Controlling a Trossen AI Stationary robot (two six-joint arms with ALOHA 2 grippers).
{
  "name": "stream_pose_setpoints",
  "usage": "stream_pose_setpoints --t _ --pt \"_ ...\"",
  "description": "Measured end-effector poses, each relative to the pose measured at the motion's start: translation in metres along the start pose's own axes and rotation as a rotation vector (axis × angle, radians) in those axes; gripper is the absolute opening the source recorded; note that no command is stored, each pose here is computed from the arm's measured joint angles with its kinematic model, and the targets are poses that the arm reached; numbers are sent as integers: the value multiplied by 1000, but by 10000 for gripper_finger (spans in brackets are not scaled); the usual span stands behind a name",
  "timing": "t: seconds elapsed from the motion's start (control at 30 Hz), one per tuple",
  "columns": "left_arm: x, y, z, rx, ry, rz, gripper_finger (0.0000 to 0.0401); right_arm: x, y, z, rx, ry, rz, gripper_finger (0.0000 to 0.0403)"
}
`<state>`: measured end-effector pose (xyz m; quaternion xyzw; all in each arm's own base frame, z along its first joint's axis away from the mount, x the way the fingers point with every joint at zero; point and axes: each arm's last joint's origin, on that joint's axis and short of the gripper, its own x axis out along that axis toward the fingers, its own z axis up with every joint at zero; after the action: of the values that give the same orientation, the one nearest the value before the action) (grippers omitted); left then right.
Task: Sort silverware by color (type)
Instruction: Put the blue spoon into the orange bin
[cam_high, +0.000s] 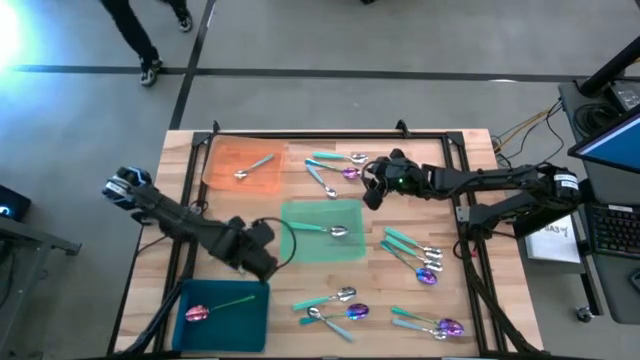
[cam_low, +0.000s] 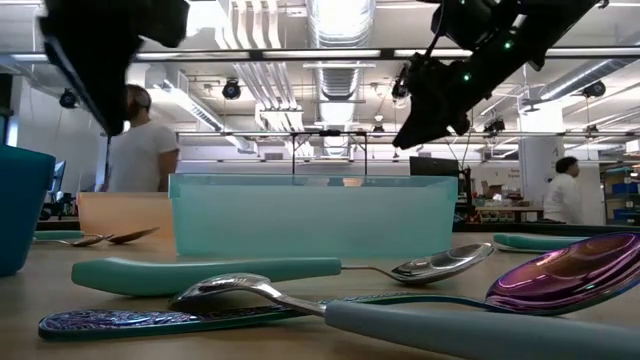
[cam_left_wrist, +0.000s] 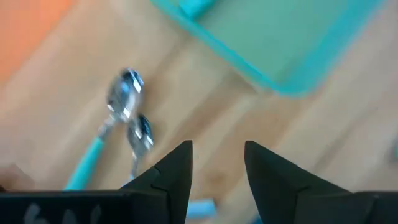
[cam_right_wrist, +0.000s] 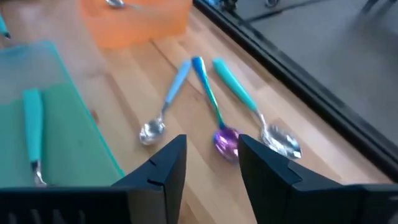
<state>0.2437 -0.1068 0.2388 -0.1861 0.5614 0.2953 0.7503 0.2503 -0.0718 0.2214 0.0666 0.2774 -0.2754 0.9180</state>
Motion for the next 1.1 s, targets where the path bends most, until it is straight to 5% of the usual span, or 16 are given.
stream_pose_setpoints --t 0.3,1.1 --pt "12 19 36 112 -32 51 129 2 -12 -7 71 87 -50 168" --pt "24 43 79 301 -123 89 129 5 -33 -12 212 152 -138 146"
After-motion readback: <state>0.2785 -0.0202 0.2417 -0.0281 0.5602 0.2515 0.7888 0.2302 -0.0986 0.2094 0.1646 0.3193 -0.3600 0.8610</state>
